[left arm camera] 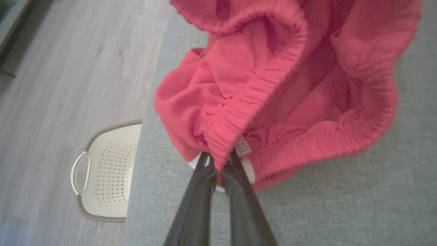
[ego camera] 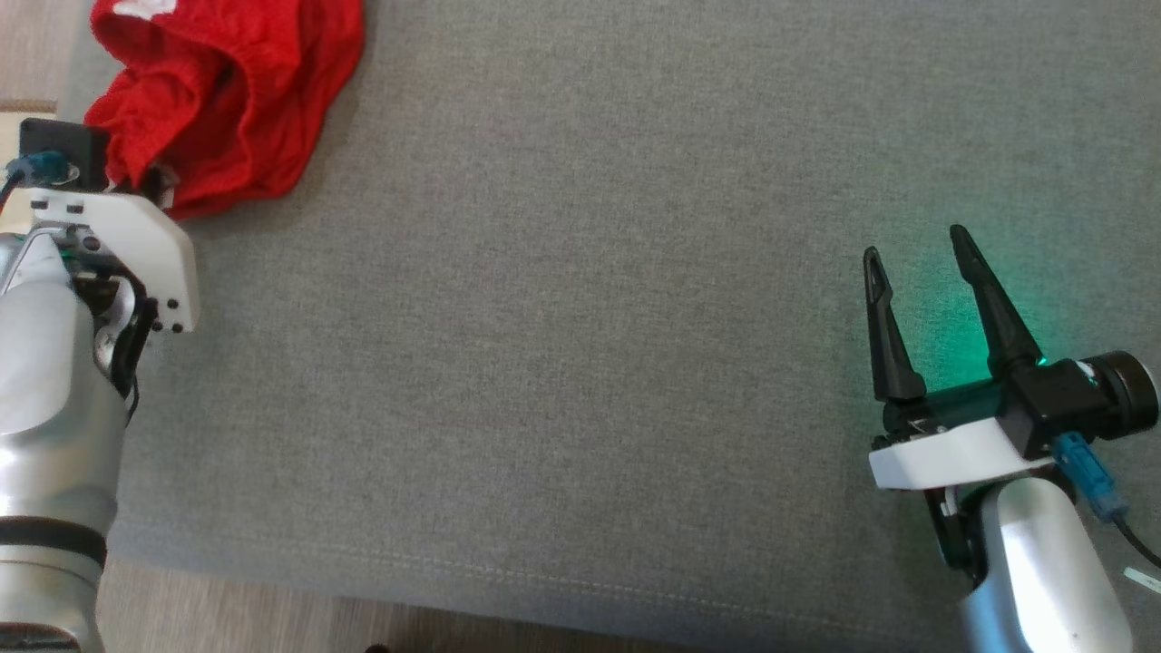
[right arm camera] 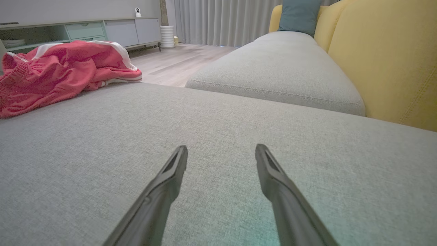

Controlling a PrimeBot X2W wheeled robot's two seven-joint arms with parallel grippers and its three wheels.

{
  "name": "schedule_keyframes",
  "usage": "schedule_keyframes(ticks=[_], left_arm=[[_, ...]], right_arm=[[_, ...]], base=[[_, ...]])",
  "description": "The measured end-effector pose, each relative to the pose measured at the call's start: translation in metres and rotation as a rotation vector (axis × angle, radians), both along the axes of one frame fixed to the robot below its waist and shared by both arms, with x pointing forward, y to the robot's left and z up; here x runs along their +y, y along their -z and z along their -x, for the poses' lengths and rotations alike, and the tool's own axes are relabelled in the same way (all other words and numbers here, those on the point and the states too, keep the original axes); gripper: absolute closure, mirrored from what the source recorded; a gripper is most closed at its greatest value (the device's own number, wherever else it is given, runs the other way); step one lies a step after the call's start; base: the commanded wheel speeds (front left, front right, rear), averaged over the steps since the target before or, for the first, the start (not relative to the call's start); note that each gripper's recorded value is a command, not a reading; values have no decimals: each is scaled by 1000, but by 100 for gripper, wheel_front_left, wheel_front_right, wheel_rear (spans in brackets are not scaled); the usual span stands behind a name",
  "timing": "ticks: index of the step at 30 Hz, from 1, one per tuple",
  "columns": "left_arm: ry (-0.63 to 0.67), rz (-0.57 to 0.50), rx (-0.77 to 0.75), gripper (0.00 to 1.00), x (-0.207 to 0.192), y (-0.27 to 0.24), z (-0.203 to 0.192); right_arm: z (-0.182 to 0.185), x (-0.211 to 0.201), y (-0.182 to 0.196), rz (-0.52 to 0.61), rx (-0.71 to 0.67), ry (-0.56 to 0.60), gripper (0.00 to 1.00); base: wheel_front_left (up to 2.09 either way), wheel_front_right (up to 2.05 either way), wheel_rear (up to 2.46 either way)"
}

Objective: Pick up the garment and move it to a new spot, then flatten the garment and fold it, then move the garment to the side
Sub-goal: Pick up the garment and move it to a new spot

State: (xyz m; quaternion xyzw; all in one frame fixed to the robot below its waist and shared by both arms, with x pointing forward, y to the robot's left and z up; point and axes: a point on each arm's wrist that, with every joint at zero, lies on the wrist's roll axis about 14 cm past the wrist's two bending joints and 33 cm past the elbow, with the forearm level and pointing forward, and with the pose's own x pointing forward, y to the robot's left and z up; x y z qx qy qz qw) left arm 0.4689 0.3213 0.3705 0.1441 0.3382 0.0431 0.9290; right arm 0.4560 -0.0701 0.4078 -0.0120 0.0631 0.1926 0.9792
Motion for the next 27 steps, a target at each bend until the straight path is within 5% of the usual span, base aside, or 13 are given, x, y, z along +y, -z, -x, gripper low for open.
schedule_keyframes(ticks=[8,17,27], left_arm=[[29,-16,-153,100,1,-42,-10],[67,-131,-405,100,14,-154,-23],[273,-217,-715,100,-52,-298,-25]], right_arm=[[5,3,-19,-23,-32,-3,0],[21,-3,-58,-74,-96,19,0],[58,-38,-88,-93,-152,117,0]], base=[[0,0,0],[0,0,0],[0,0,0]])
